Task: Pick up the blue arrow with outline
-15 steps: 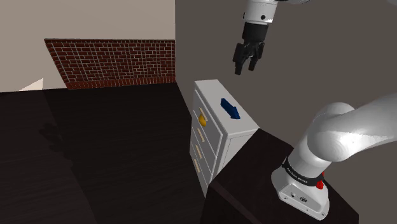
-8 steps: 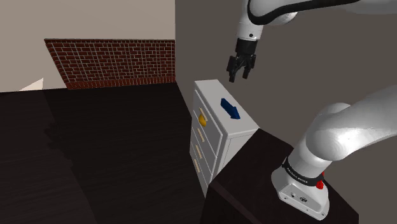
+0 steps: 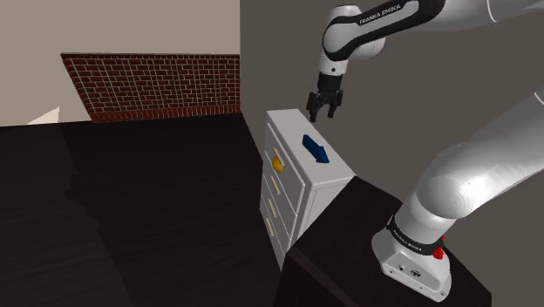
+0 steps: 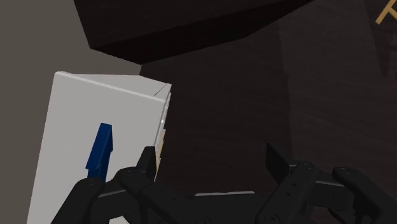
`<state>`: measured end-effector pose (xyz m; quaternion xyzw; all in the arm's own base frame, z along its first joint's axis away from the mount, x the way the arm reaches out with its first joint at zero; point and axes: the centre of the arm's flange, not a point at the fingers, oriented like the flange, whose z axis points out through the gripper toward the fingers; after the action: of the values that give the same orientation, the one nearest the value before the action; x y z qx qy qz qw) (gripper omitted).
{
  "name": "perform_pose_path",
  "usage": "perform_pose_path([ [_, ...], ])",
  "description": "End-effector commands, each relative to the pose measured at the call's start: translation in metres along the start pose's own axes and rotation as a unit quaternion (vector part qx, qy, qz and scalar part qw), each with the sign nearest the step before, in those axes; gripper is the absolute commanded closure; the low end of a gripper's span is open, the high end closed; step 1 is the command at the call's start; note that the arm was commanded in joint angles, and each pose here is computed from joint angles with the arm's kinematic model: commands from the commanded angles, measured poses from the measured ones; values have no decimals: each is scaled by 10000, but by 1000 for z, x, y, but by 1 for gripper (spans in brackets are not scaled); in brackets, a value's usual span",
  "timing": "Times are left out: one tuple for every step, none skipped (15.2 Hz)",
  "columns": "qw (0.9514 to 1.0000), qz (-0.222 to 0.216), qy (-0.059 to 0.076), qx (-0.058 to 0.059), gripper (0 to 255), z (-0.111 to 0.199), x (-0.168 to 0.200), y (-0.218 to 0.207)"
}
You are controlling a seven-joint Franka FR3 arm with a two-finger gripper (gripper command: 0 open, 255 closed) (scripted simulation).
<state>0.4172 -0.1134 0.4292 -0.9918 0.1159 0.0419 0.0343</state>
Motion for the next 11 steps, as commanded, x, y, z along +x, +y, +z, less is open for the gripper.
perform_pose_path([
  [10000,95,-12,0,0,17,15,12],
  [9999,142,-21,1,0,26,22,19],
  [9998,189,-31,1,0,34,30,26],
  [9997,237,-40,2,0,43,37,34],
  [9996,284,-49,3,0,51,44,41],
  [9994,331,-59,3,0,59,51,49],
  [9993,379,-68,4,0,68,58,56],
  [9991,426,-78,5,0,76,65,64],
  [9988,473,-87,6,0,85,72,72],
  [9986,521,-96,6,0,93,79,80],
  [9983,568,-106,7,0,102,85,88],
])
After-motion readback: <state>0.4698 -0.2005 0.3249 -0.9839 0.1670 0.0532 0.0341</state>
